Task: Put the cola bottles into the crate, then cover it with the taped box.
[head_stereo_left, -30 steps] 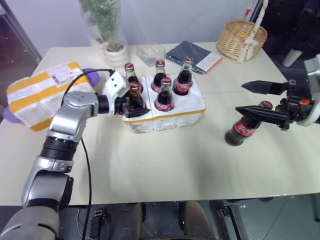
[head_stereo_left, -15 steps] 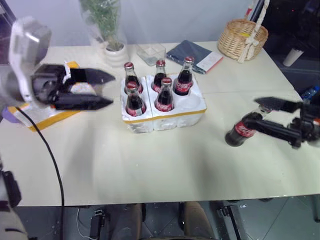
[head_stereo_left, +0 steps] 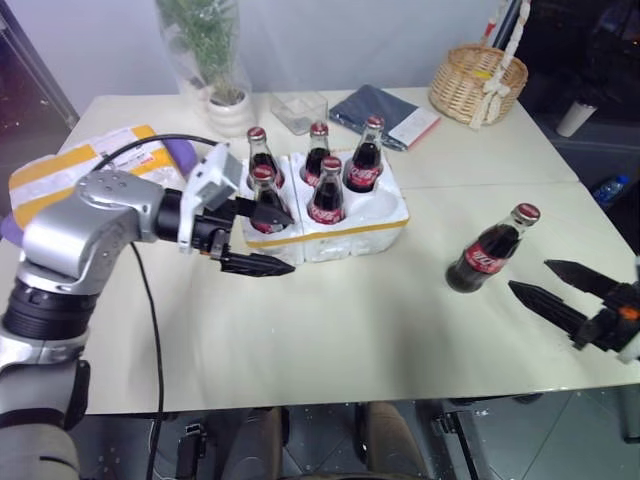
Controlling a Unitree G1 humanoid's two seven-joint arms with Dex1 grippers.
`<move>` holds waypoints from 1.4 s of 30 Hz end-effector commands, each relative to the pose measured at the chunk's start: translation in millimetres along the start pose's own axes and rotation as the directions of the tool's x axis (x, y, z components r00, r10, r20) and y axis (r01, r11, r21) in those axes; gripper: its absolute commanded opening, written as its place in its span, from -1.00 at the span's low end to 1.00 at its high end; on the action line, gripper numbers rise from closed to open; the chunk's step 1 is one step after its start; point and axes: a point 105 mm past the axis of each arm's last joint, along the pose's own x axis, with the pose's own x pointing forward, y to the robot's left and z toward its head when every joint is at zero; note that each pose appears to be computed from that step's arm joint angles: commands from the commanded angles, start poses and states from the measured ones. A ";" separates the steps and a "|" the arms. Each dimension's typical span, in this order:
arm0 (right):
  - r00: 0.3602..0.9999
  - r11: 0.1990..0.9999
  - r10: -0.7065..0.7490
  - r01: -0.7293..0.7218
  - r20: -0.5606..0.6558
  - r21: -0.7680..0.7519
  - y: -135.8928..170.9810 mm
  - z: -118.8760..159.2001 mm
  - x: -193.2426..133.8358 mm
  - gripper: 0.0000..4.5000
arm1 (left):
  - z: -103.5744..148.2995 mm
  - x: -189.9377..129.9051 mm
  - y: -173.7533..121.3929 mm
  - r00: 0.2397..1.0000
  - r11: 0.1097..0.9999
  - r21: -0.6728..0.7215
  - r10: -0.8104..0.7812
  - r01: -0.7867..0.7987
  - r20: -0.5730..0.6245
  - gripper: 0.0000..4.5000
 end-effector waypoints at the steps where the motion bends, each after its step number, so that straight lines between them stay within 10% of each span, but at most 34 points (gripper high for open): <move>1: 0.996 0.997 -0.074 0.075 0.049 -0.015 -6.6 0.6 6.7 1.00 | 11.2 -1.8 2.4 1.000 0.999 0.046 0.010 -0.011 0.016 0.98; 24: 0.988 0.996 -0.034 0.020 0.148 0.091 -24.4 -6.3 79.0 1.00 | 20.8 4.7 5.7 0.997 0.999 0.052 0.012 -0.015 0.072 0.98; 29: 0.980 0.998 0.025 -0.037 0.199 0.054 -13.7 6.8 77.1 0.27 | 21.1 3.8 6.6 0.997 0.998 0.051 0.019 -0.023 0.073 1.00; 42: 0.769 0.891 0.424 -0.448 0.478 -0.071 57.4 135.9 94.6 0.28 | 17.6 -9.6 10.9 0.991 0.994 0.029 0.102 -0.105 0.091 1.00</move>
